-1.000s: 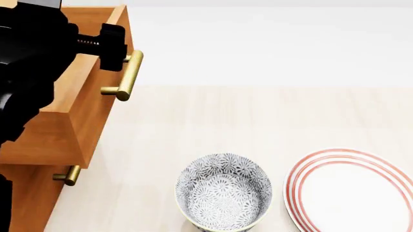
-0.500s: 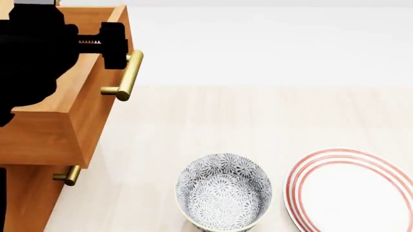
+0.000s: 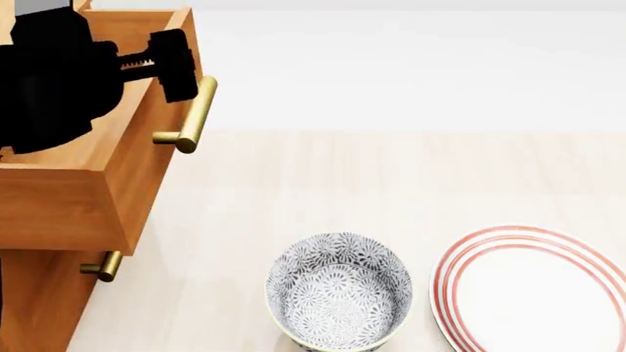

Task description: Open the top drawer of the cabinet.

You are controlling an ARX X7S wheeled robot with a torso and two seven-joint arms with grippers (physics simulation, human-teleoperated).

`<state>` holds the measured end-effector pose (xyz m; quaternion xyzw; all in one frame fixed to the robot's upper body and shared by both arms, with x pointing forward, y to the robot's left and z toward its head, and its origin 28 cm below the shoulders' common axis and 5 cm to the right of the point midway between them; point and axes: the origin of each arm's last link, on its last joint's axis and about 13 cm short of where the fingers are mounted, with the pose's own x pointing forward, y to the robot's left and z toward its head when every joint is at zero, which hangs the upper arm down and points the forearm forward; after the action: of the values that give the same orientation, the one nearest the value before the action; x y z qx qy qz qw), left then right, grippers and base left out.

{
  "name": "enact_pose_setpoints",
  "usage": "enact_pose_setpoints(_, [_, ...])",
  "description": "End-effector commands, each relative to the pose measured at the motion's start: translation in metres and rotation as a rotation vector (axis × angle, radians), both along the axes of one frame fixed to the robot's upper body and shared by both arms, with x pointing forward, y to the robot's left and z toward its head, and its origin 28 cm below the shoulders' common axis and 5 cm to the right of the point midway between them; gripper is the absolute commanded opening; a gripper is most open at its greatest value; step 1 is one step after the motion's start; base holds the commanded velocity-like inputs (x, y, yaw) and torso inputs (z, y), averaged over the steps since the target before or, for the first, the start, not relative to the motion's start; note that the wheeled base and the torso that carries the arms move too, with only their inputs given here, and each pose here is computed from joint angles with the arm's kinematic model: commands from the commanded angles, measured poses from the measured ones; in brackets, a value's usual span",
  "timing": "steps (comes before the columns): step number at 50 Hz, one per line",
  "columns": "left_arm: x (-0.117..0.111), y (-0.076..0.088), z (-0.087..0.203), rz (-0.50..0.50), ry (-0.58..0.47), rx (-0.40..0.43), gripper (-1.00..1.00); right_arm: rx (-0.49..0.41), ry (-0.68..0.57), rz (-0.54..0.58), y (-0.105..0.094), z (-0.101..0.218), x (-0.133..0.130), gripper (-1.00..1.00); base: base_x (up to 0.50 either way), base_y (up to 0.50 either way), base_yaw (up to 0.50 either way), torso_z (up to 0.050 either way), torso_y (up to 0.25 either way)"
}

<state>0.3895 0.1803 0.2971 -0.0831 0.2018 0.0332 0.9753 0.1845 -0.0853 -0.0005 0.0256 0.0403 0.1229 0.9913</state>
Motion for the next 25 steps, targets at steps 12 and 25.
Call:
enact_pose_setpoints(12, [0.001, -0.006, 0.003, -0.035, 0.069, -0.235, 1.00, 0.013, -0.009, 0.012, 0.002, 0.001, 0.001, 1.00, 0.00, 0.00, 0.00, 0.000, 0.000])
enact_pose_setpoints(25, [0.002, -0.008, 0.011, 0.011, 0.142, -0.305, 1.00, 0.016, -0.004, 0.015, 0.002, -0.001, 0.001, 1.00, 0.00, 0.00, 0.00, 0.000, 0.000])
